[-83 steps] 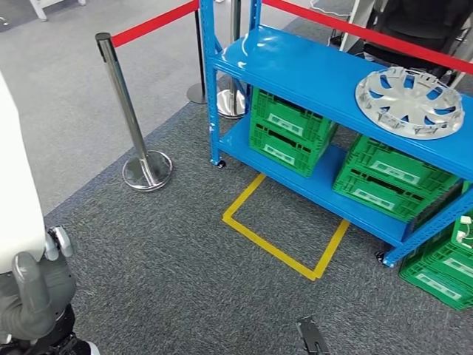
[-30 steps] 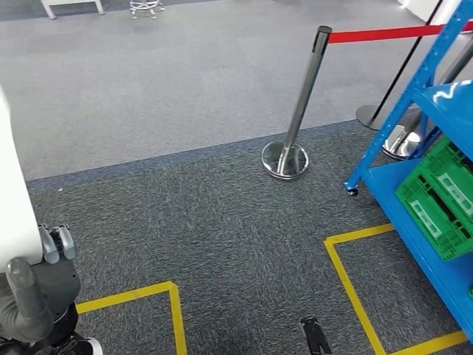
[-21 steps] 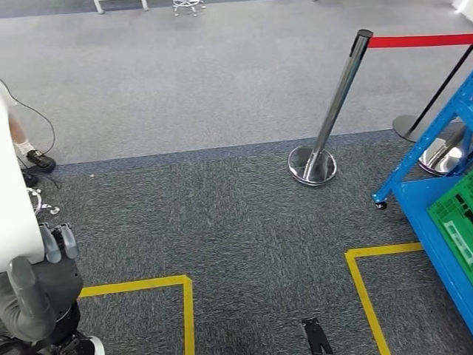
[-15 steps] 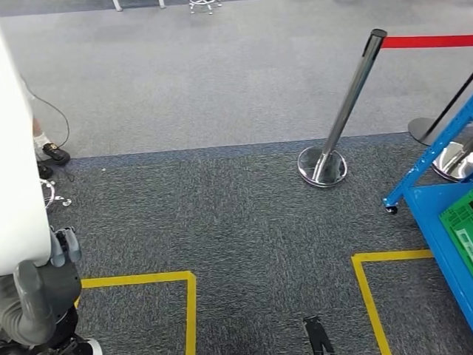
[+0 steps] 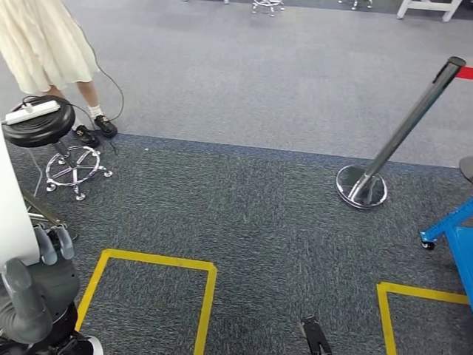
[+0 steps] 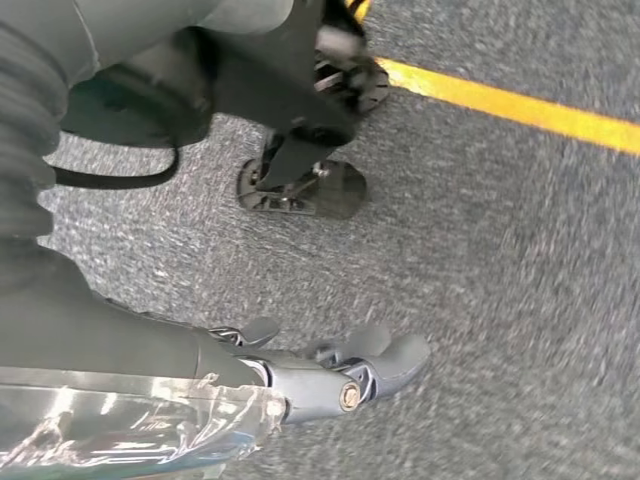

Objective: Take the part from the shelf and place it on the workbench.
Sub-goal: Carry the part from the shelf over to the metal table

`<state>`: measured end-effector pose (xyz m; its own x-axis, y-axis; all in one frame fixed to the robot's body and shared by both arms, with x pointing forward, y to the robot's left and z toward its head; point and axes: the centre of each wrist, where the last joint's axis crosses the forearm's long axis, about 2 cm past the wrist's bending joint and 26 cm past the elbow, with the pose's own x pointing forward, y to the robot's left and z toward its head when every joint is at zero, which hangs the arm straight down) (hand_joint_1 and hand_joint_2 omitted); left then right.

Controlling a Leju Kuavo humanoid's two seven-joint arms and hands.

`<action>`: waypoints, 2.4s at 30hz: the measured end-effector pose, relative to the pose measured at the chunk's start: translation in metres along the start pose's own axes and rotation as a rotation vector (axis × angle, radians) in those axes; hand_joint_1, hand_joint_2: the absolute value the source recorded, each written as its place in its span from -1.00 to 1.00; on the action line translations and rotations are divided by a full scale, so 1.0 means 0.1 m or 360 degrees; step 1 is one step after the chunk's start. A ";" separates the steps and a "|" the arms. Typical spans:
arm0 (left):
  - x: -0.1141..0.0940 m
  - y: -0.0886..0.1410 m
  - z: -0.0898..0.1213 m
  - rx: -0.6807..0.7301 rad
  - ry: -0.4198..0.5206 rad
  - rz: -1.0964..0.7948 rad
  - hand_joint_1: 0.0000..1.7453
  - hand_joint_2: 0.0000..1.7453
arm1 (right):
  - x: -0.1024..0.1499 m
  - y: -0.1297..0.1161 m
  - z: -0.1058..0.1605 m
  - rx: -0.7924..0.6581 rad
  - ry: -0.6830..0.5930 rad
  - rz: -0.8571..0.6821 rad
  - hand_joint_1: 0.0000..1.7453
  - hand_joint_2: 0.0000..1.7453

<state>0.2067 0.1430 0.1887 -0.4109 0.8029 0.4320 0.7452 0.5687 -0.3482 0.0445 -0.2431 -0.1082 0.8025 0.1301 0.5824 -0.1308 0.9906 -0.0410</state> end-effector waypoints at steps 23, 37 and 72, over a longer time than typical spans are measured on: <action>0.00 0.02 0.01 0.0010 0.0002 -0.0008 1.00 1.00 | -0.02 0.02 0.01 0.0009 0.0010 -0.0007 -1.00 1.00; 0.01 0.02 0.00 0.0009 0.0013 0.0001 1.00 1.00 | -0.01 0.03 0.01 0.0007 -0.0005 -0.0004 -1.00 1.00; 0.03 0.06 0.01 0.0036 0.0002 -0.0004 1.00 1.00 | 0.02 0.04 0.00 -0.0013 -0.0009 -0.0034 -1.00 1.00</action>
<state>0.2093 0.1490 0.1871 -0.4121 0.8010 0.4342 0.7320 0.5748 -0.3656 0.0459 -0.2387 -0.1076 0.8018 0.1086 0.5876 -0.1090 0.9934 -0.0348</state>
